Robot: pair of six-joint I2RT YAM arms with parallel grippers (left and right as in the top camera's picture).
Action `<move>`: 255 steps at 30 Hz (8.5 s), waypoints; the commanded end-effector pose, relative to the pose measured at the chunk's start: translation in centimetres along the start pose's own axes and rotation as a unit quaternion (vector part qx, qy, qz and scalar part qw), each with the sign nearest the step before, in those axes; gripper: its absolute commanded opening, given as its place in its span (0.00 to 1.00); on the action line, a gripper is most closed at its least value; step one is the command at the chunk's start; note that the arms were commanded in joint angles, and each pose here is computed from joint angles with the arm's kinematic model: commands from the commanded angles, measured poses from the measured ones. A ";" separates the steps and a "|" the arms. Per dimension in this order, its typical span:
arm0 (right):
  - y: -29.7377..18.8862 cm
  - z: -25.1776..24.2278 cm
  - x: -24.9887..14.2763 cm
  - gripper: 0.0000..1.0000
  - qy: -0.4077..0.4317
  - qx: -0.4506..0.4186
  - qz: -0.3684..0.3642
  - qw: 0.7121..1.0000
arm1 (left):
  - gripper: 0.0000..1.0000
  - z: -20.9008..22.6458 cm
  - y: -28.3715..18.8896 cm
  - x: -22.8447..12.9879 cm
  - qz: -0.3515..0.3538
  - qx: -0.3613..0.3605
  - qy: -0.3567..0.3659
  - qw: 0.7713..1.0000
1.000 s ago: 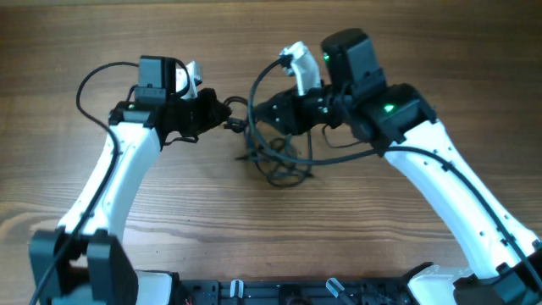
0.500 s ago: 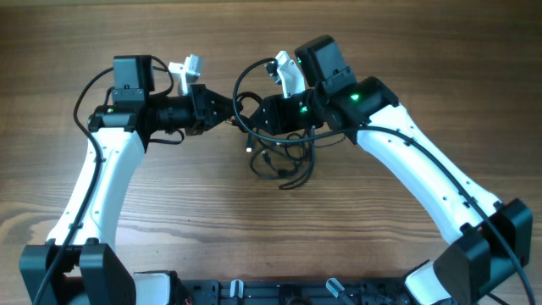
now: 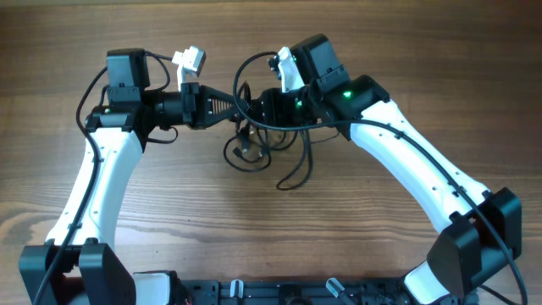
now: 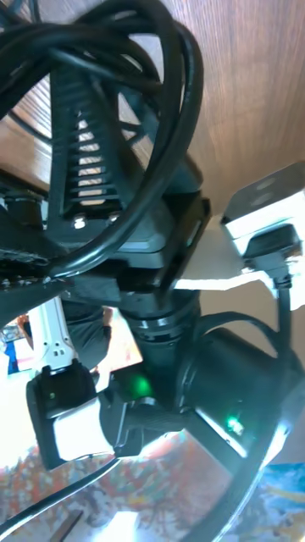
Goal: Untangle cables
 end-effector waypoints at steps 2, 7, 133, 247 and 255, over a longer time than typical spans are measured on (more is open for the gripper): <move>-0.1 -0.2 1.0 0.36 0.017 0.031 -0.004 0.999 | 0.04 -1.2 -0.1 -0.2 0.006 -0.025 0.041 0.999; -0.3 0.5 1.1 0.36 0.008 0.071 0.006 0.997 | 0.04 -0.7 -0.1 0.0 -0.002 -0.001 0.040 0.999; -5.3 -6.3 1.6 0.18 -0.017 -0.055 0.024 0.998 | 0.04 4.3 -0.8 -1.5 -0.010 0.411 0.045 0.910; -12.8 -8.3 2.7 1.00 0.037 -0.204 -0.071 0.976 | 0.62 11.2 9.0 -1.3 0.197 0.319 0.118 0.919; -12.8 -8.3 2.7 0.99 0.037 -0.204 -0.071 0.976 | 0.52 10.2 12.1 -3.9 0.261 0.272 0.166 0.911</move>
Point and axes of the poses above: each gripper's point midway between its finger pads, its own y axis out along the fingers, its own z axis along the line the jaws close on, x = y × z, the point moved 8 cm from there along -y, back along the fingers, and after that the axes turned 4 degrees about y, right-handed, at the moved point
